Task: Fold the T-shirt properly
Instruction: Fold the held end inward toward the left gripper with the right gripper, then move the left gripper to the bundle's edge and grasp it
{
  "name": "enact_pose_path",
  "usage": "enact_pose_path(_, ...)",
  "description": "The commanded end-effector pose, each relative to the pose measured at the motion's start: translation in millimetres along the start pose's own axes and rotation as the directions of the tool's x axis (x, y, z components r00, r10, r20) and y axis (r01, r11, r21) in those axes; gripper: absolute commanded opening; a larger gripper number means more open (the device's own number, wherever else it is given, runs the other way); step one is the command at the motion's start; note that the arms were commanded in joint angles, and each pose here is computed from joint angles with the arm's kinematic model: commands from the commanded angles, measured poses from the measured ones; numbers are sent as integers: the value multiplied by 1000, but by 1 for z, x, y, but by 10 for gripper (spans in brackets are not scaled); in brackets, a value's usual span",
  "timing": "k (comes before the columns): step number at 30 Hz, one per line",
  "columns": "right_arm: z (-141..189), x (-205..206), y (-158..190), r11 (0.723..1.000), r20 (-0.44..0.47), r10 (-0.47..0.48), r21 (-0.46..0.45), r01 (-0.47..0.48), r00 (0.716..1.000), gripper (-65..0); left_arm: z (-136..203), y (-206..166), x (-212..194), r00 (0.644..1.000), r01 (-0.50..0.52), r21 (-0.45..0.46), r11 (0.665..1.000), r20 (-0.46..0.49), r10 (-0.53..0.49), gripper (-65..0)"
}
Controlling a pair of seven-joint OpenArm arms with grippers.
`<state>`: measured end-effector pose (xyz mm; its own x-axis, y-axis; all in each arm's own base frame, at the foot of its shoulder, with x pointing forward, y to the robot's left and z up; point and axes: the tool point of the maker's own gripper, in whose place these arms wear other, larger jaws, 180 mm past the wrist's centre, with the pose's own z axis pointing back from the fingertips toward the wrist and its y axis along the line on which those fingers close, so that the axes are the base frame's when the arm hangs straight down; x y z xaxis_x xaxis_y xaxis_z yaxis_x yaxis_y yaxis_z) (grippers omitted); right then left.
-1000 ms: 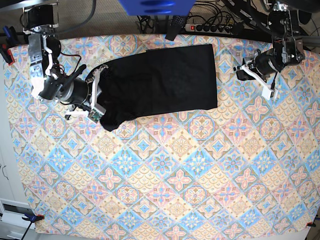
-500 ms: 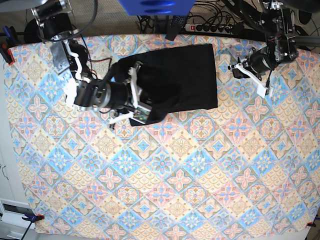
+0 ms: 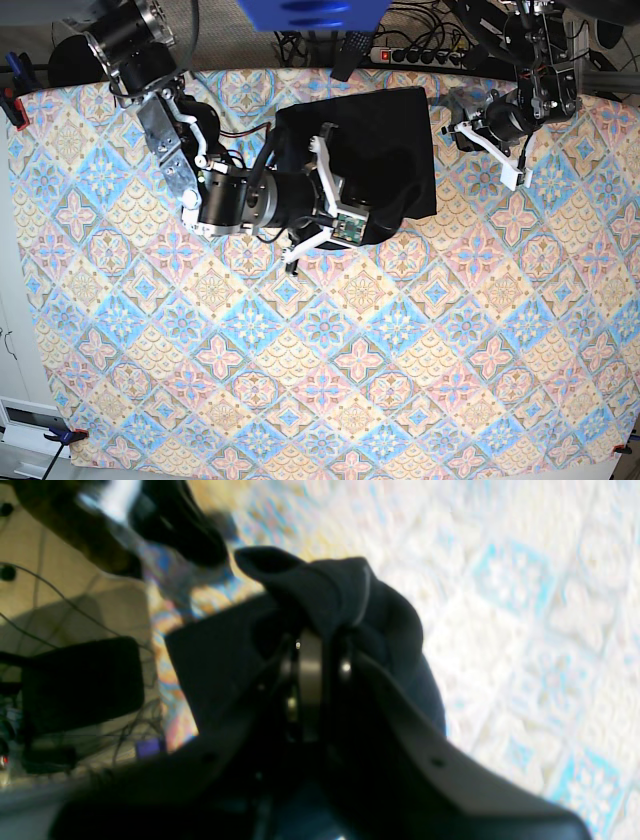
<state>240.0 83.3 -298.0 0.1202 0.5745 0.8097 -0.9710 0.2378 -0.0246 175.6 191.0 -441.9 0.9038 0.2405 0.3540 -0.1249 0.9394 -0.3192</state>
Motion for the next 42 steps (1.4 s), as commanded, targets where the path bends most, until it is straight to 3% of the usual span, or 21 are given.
enact_pose_path(1, 0, 27, 3, 999, 83, 28, 15, -30, 996, -643, 4, 0, 8, 1000, 11, -3, 1000, 27, -11, -606)
enact_pose_path(4, -12, 40, 18, 997, 102, 51, 52, -56, 993, -637, 4, 0, 8, 1000, 11, -3, 1000, 27, -11, -606)
enact_pose_path(6, -25, 34, 26, 994, 54, 87, 57, -90, 995, -605, 4, 0, 8, 1000, 11, -3, 1000, 27, -11, -606)
enact_pose_path(9, -42, 20, 35, 982, -50, 186, 50, -183, 981, -517, 4, 0, 8, 1000, 11, -3, 1000, 27, -11, -606)
enact_pose_path(13, -51, 14, 49, 956, -110, 293, 55, -288, 950, -419, 4, 0, 8, 1000, 11, -3, 1000, 27, -11, -606)
enact_pose_path(20, -40, -13, 43, 951, -145, 308, 62, -302, 940, -426, 4, -1, 10, 999, 14, -5, 1000, 30, -14, -605)
enact_pose_path(27, -8, -40, -12, 975, -197, 182, -92, -203, 963, -426, 6, 2, 12, 999, 16, 3, 1000, 36, -16, -599)
enact_pose_path(33, 11, -51, -40, 973, -201, 91, -191, -130, 975, -426, 7, 0, 25, 998, 25, -6, 1000, 59, -25, -599)
enact_pose_path(37, 18, -54, -49, 968, -203, 66, -224, -112, 977, -426, 20, -22, 39, 993, 30, -89, 996, 120, -19, -597)
enact_pose_path(40, 18, -61, -45, 971, -207, 40, -222, -87, 977, -426, 32, -23, 37, 992, 7, -133, 991, 127, 10, -526)
enact_pose_path(42, 18, -66, -42, 973, -210, 24, -221, -72, 977, -426, 37, -15, 40, 991, 6, -123, 992, 131, 10, -425)
